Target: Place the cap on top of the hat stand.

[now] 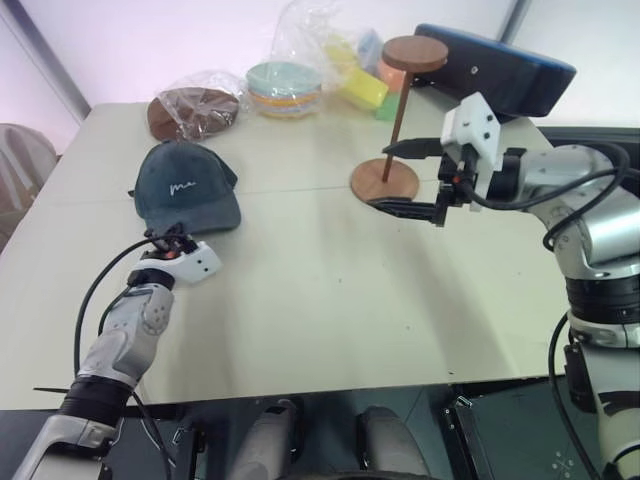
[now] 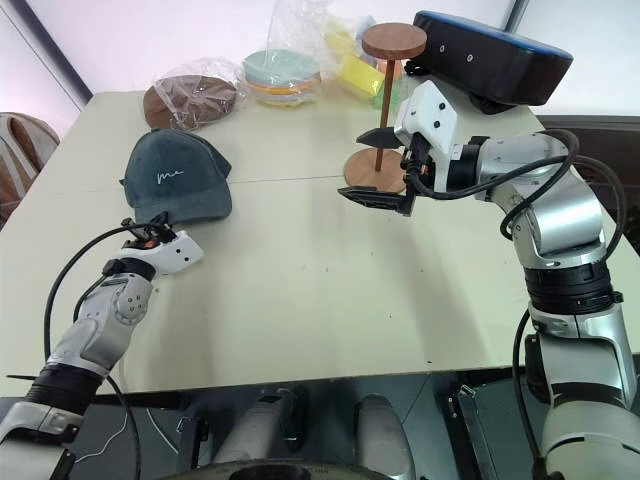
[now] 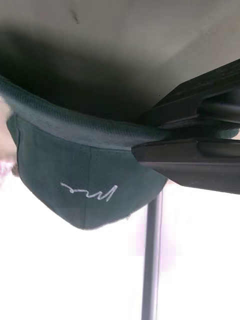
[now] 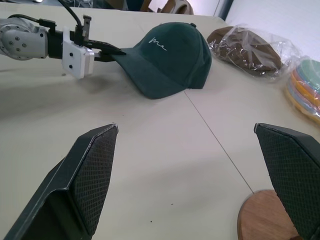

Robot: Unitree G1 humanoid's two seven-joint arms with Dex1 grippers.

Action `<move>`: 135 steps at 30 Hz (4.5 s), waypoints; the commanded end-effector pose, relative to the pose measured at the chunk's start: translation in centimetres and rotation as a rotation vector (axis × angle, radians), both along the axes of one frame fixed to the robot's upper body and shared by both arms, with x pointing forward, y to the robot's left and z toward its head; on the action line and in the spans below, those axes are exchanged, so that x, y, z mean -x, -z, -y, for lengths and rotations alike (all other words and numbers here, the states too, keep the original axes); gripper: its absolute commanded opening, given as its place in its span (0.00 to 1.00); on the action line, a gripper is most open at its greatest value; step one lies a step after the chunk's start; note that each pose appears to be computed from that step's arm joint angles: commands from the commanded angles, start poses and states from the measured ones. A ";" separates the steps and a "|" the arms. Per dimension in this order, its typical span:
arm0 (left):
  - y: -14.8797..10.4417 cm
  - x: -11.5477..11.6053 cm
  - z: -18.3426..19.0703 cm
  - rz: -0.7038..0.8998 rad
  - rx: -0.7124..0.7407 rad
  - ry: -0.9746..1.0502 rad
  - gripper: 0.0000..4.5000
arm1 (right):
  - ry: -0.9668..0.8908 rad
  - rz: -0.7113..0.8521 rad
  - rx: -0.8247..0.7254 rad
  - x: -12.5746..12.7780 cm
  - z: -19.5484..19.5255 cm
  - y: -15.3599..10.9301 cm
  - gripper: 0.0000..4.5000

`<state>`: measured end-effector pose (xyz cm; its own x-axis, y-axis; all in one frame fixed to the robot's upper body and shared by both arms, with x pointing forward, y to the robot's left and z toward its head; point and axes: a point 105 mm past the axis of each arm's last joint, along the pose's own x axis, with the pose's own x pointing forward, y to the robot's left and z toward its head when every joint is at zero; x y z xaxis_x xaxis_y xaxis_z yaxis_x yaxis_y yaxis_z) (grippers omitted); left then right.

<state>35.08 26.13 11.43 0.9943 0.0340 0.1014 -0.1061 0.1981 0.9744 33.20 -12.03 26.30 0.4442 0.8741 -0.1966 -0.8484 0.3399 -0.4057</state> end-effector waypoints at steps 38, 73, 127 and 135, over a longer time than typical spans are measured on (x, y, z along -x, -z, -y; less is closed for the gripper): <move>-22.4 -0.6 17.2 0.657 0.334 0.662 0.01 | 0.141 0.117 -0.347 1.9 6.3 -10.6 1.00; -21.1 -1.6 28.9 0.610 0.222 0.847 0.01 | 0.448 0.109 -0.167 2.9 10.9 -8.4 1.00; -12.8 -0.5 33.9 0.291 0.230 0.982 0.98 | 0.446 0.104 -0.125 2.6 10.7 -8.0 1.00; -10.0 0.2 33.6 0.099 0.316 1.048 0.98 | 0.433 0.102 -0.121 2.5 10.5 -7.9 1.00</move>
<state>35.73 -7.21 19.97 0.5730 -0.7708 0.2785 0.1721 0.4454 0.8786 31.27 -22.59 32.50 0.7851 0.6140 -0.0813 -0.5968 0.7149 -0.3643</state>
